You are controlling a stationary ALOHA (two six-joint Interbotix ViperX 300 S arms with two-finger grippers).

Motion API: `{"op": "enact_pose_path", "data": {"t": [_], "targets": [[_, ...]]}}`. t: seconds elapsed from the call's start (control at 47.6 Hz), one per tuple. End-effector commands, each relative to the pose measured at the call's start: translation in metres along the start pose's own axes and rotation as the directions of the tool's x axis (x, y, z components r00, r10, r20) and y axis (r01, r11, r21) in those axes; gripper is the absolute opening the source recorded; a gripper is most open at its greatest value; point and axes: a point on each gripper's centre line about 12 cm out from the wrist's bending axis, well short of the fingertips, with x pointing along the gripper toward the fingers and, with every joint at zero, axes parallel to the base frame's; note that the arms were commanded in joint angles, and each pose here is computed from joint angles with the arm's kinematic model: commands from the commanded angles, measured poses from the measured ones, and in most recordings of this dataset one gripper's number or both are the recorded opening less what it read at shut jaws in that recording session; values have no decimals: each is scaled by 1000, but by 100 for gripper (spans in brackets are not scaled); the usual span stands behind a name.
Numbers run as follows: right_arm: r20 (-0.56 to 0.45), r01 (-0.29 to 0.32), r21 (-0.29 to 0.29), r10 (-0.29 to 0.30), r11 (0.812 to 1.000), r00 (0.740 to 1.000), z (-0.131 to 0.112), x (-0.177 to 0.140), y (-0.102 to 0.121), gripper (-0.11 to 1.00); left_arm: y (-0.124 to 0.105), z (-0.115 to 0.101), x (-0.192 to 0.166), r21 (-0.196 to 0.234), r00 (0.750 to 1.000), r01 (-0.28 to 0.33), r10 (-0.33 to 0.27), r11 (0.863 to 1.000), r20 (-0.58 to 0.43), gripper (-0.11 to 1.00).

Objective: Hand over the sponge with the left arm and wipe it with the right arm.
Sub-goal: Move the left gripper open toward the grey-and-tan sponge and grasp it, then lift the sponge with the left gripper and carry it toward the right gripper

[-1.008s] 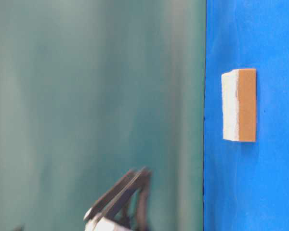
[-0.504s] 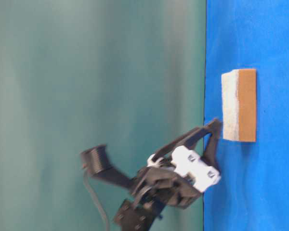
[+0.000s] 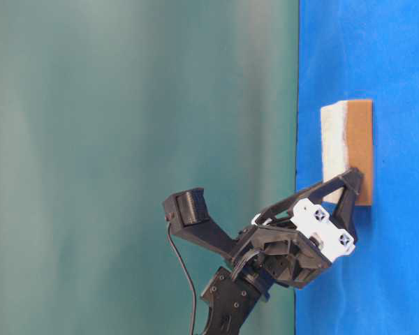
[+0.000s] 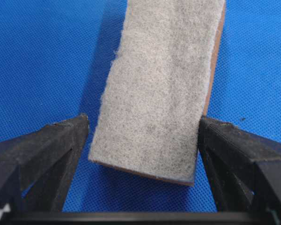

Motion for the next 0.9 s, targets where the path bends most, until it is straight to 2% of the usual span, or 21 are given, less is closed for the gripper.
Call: {"op": "enact_pose_path", "data": {"t": [0.0,0.126,0.189,0.273,0.378,0.441,0.546,0.651,0.882], "targets": [[14,-1,3,1,1000,1000,6,2,0,0,4,12,-2,3,999,-10,10,1000,31,94],[14,-1,3,1,1000,1000,6,2,0,0,5,12,0,1,1000,-7,7,1000,14,94],[14,-1,3,1,1000,1000,6,2,0,0,6,11,2,-1,1000,-3,3,1000,-16,90],[17,-1,3,1,1000,1000,7,2,0,0,6,9,3,-5,999,4,-4,1000,-48,74],[15,-1,4,1,1000,1000,7,2,0,0,6,9,4,-6,998,5,-6,1000,-60,46],[14,-1,4,1,1000,1000,6,2,0,0,7,10,3,-8,998,6,-7,1000,-63,39],[11,-2,6,2,1000,1000,6,3,1,0,8,15,-1,-13,997,8,-9,1000,-73,39],[12,-1,6,0,1000,1000,6,3,0,0,8,27,-13,-63,997,10,-14,998,-75,39],[12,-1,6,0,1000,1000,6,3,0,0,-15,70,-52,-39,996,72,-74,997,-48,37]]}}
